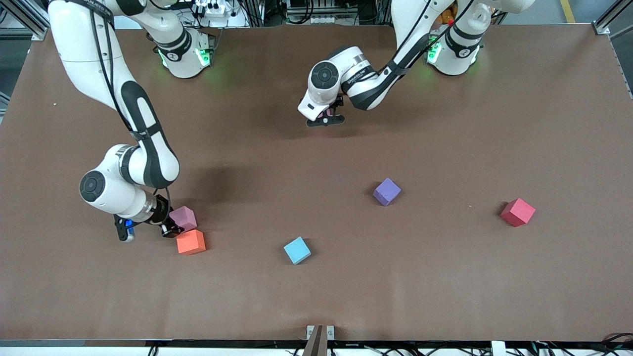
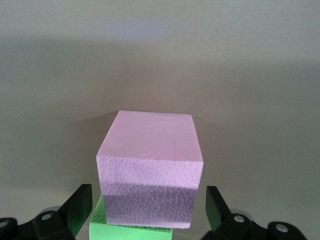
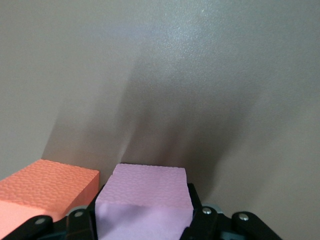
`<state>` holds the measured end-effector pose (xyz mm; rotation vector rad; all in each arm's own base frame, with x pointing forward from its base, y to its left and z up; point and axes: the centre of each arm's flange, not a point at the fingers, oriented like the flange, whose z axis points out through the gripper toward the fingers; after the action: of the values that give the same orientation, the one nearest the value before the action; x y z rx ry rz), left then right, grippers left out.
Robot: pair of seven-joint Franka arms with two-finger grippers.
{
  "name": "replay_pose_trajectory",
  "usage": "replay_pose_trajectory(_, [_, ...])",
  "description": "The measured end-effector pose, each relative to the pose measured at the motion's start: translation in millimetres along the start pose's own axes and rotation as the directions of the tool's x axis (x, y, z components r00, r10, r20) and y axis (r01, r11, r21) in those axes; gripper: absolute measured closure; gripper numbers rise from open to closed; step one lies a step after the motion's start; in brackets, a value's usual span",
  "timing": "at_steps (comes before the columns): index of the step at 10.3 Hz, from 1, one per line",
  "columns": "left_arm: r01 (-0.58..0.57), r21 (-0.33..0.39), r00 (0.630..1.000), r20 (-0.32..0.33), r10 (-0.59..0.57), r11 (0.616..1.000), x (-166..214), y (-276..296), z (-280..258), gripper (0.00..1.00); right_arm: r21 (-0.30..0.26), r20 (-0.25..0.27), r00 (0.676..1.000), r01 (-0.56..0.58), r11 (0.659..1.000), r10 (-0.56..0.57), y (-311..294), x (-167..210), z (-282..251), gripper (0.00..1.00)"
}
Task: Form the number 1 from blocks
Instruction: 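Grasp the second pink cube beside the orange cube with the right gripper, then carry the pink cube with the right gripper while the left gripper reaches lavender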
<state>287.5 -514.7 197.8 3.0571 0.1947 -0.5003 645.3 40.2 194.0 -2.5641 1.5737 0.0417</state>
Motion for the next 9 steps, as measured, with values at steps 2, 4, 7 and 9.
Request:
replay_pose_trajectory(2, [0.018, -0.029, 1.000, -0.023, -0.018, 0.999, 6.6, 8.1, -24.8, 0.00, 0.006, -0.002, 1.000, 0.002, 1.000, -0.002, -2.4, 0.1, -2.3, 0.39])
replay_pose_trajectory(4, [0.048, -0.055, 0.996, -0.075, -0.052, 0.997, 22.3, 3.6, -88.4, 0.00, 0.030, -0.009, 1.000, 0.019, 0.999, -0.019, -9.8, -1.8, -15.6, 0.39])
replay_pose_trajectory(7, [0.130, -0.093, 0.977, -0.156, -0.143, 0.987, 66.6, -45.8, -183.3, 0.00, 0.080, -0.021, 0.986, 0.166, 0.983, -0.164, -24.5, -31.6, -55.8, 0.39])
replay_pose_trajectory(9, [0.171, -0.107, 0.966, -0.179, -0.188, 0.979, 118.5, -94.6, -208.9, 0.00, 0.097, -0.030, 0.951, 0.308, 0.946, -0.307, -35.6, -83.2, -78.3, 0.39])
